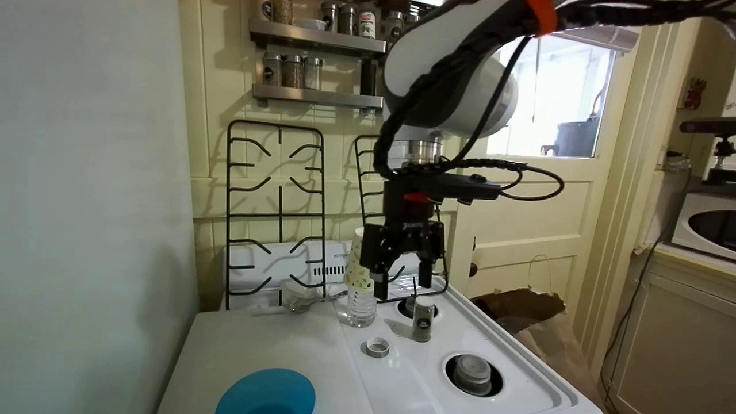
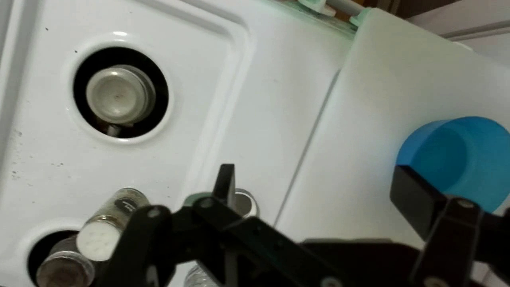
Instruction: Pick up the blue bowl and put it on top of the cup
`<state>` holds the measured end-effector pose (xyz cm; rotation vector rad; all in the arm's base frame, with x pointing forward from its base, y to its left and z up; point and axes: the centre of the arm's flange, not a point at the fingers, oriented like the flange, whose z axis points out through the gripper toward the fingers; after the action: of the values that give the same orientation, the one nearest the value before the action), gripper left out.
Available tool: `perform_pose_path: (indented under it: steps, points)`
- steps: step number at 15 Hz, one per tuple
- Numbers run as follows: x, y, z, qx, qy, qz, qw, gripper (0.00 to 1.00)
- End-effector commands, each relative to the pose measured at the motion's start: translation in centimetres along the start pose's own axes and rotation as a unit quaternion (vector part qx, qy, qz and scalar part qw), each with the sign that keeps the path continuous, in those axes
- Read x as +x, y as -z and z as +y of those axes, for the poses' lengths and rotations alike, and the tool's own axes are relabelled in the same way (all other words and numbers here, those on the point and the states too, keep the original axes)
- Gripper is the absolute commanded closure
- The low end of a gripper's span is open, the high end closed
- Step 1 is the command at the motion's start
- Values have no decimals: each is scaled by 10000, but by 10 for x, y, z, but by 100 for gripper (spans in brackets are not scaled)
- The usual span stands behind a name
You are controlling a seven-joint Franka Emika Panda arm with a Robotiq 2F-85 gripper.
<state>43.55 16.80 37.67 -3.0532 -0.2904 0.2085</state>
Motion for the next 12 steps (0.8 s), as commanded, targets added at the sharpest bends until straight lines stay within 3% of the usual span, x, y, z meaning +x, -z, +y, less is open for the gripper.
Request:
perform_pose_path:
  steps: [1,5,8,12]
  points:
    - [5,-4,-7,7,122,-59,9999,0]
    - [11,-9,-11,94,230,37,9997,0]
    - [63,-59,-33,299,694,120,9971,0]
    - [93,-116,-77,345,1479,24,9884,0]
